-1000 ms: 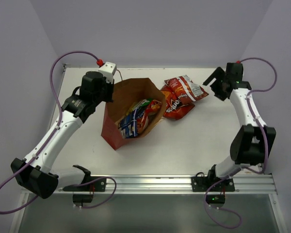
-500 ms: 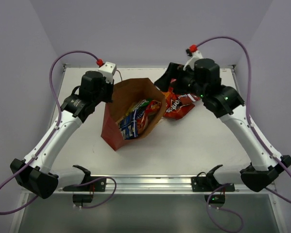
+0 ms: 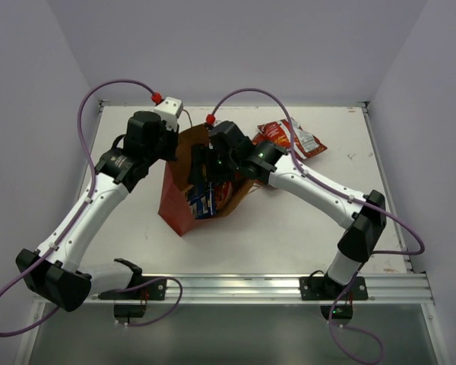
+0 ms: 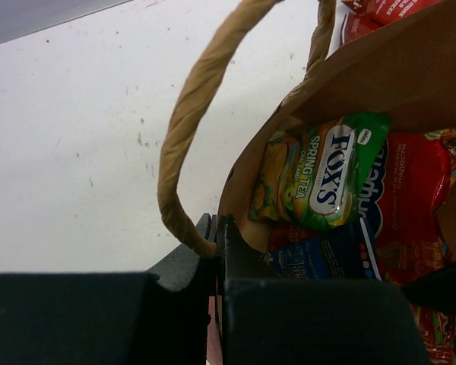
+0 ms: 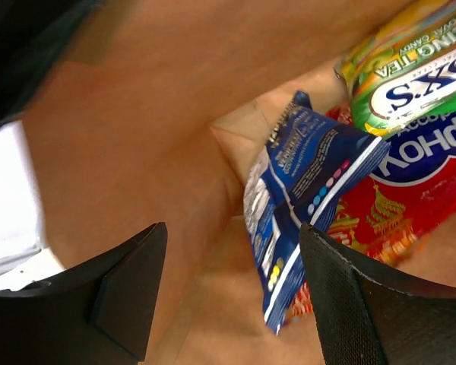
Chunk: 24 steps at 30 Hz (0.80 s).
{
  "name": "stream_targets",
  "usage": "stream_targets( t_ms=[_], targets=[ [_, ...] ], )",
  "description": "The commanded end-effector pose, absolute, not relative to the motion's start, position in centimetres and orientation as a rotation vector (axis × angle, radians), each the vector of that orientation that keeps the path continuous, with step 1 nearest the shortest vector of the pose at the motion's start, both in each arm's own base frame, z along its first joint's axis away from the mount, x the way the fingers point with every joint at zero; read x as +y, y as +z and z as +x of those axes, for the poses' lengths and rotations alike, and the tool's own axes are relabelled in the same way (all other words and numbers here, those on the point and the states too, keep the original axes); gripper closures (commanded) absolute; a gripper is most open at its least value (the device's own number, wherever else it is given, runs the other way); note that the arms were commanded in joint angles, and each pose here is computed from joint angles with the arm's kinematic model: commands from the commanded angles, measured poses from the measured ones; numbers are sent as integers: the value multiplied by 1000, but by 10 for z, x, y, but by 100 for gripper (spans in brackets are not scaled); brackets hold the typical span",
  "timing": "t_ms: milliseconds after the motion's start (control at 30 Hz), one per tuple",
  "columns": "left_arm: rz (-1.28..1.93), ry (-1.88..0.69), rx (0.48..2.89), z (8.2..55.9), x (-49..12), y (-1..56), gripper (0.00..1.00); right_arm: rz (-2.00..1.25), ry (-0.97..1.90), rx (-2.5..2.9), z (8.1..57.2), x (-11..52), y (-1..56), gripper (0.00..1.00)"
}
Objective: Take the snacks out of the paper bag
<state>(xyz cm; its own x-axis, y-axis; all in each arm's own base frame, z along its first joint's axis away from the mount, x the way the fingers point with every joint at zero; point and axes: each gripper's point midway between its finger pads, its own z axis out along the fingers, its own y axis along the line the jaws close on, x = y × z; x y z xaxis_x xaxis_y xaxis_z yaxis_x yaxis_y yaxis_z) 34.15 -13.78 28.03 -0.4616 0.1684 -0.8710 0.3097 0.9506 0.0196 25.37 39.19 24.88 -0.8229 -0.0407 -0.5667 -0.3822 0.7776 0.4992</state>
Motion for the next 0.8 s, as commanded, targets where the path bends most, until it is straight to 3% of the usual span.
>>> stream_targets(
  t_ms=[0,467,600,700,733,767],
  targets=[
    [305,-195,1931,342,-135,325,100,-230,812,2442,261,392,248,28],
    [310,-214,1929,339,-137,325,100,-80,616,2555,268,375,189,30],
    [313,-216,1932,339,-137,323,100,-78,651,2577,266,383,177,36],
    [312,-212,1932,339,-137,323,100,-78,640,2586,268,386,171,52],
    [310,-209,1932,339,-136,323,100,-82,637,2586,268,386,172,67],
    [310,-207,1930,339,-136,324,100,-84,648,2572,269,387,180,75]
  ],
)
